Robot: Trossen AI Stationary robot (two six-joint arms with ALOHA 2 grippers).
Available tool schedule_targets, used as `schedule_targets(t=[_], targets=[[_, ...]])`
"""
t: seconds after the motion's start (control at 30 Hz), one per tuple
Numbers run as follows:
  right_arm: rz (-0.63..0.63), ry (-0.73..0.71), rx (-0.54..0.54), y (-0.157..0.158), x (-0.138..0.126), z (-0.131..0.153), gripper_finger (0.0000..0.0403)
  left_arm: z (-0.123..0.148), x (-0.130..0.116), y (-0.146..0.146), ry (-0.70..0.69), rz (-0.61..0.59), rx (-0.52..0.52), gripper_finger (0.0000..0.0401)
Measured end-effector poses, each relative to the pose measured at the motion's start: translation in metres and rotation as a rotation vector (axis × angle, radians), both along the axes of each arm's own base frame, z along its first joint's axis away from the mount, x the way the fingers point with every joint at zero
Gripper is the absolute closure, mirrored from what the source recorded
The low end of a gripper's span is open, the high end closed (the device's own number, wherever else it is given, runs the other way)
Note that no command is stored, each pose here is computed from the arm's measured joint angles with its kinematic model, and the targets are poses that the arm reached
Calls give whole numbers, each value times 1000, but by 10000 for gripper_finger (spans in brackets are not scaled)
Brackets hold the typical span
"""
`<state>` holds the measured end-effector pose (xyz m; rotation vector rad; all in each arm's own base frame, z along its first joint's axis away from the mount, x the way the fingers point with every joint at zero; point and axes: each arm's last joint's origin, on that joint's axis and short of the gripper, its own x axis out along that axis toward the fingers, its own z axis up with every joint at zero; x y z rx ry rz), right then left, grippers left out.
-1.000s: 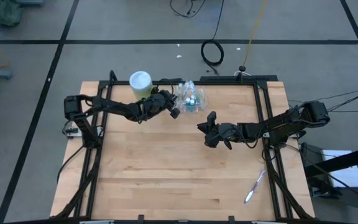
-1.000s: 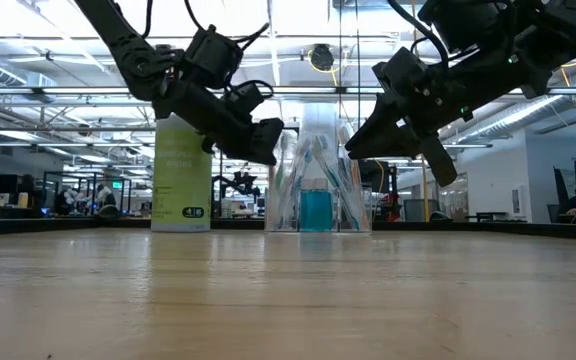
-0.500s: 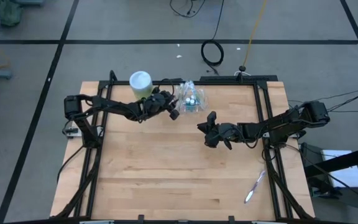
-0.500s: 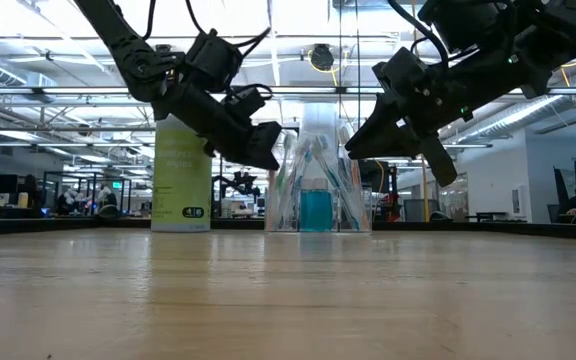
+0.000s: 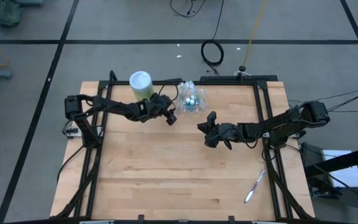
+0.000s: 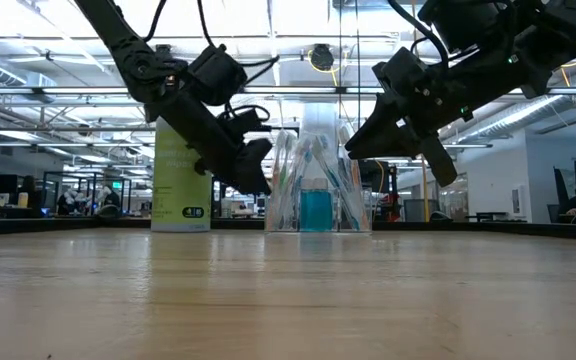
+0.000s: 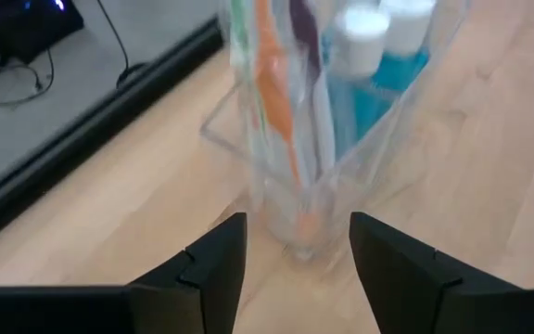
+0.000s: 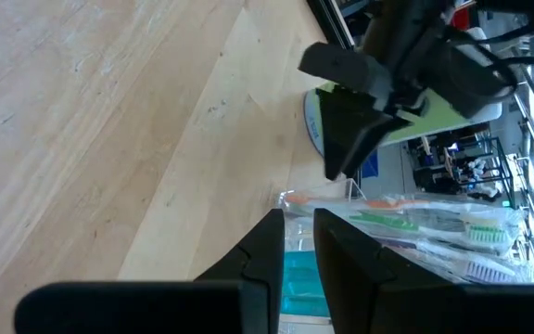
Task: Pick & Place toothbrushing station
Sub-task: Put the purple toothbrush into the transparent organizer
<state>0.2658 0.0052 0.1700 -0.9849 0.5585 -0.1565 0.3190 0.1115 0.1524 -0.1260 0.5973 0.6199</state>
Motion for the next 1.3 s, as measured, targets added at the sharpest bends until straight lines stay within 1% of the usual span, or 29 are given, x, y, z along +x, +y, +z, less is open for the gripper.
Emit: schedule_targets(t=[0.1, 0.17, 0.27, 0.4, 0.47, 0.53, 0.57, 0.7, 0.77, 0.8, 0.97, 1.07, 1.13, 1.17, 1.23, 1.3], targets=[[-2, -2, 5, 0, 0, 0, 348, -1, -1, 0, 17, 1, -6, 201], [-14, -32, 42, 0, 1, 1, 348, 0, -1, 0, 9, 6, -12, 201], [-51, -148, 142, -1, 3, 8, 349, 0, -1, 0, 3, 12, -17, 201], [-111, -346, 324, -4, 7, 19, 349, 0, 0, -3, -4, 10, -24, 201], [-108, -436, 398, -5, 8, 26, 349, 3, 0, -7, -9, -5, -20, 201], [-49, -477, 479, -5, 9, 29, 349, 10, 0, -11, -15, -32, 4, 201], [7, -487, 532, -4, 10, 31, 349, 14, 0, -13, -15, -43, 13, 201], [311, -568, 777, 3, 11, 46, 349, 36, -5, -23, -52, -75, 33, 201], [371, -637, 855, 9, 11, 52, 349, 47, -10, -29, -63, -87, 33, 201], [373, -664, 878, 11, 11, 53, 349, 53, -12, -32, -73, -94, 36, 201], [359, -780, 875, 27, 9, 61, 349, 73, -27, -44, -70, -113, 19, 201], [369, -786, 808, 42, 7, 61, 346, 79, -33, -49, -61, -124, 14, 201], [403, -789, 765, 51, 9, 69, 340, 82, -37, -52, -48, -129, 11, 201], [423, -789, 766, 56, 11, 73, 335, 84, -38, -52, -56, -129, 13, 201], [479, -800, 801, 64, 14, 84, 323, 89, -40, -52, -62, -143, 35, 201], [565, -805, 844, 70, 17, 96, 307, 91, -42, -53, -53, -156, 53, 201]])
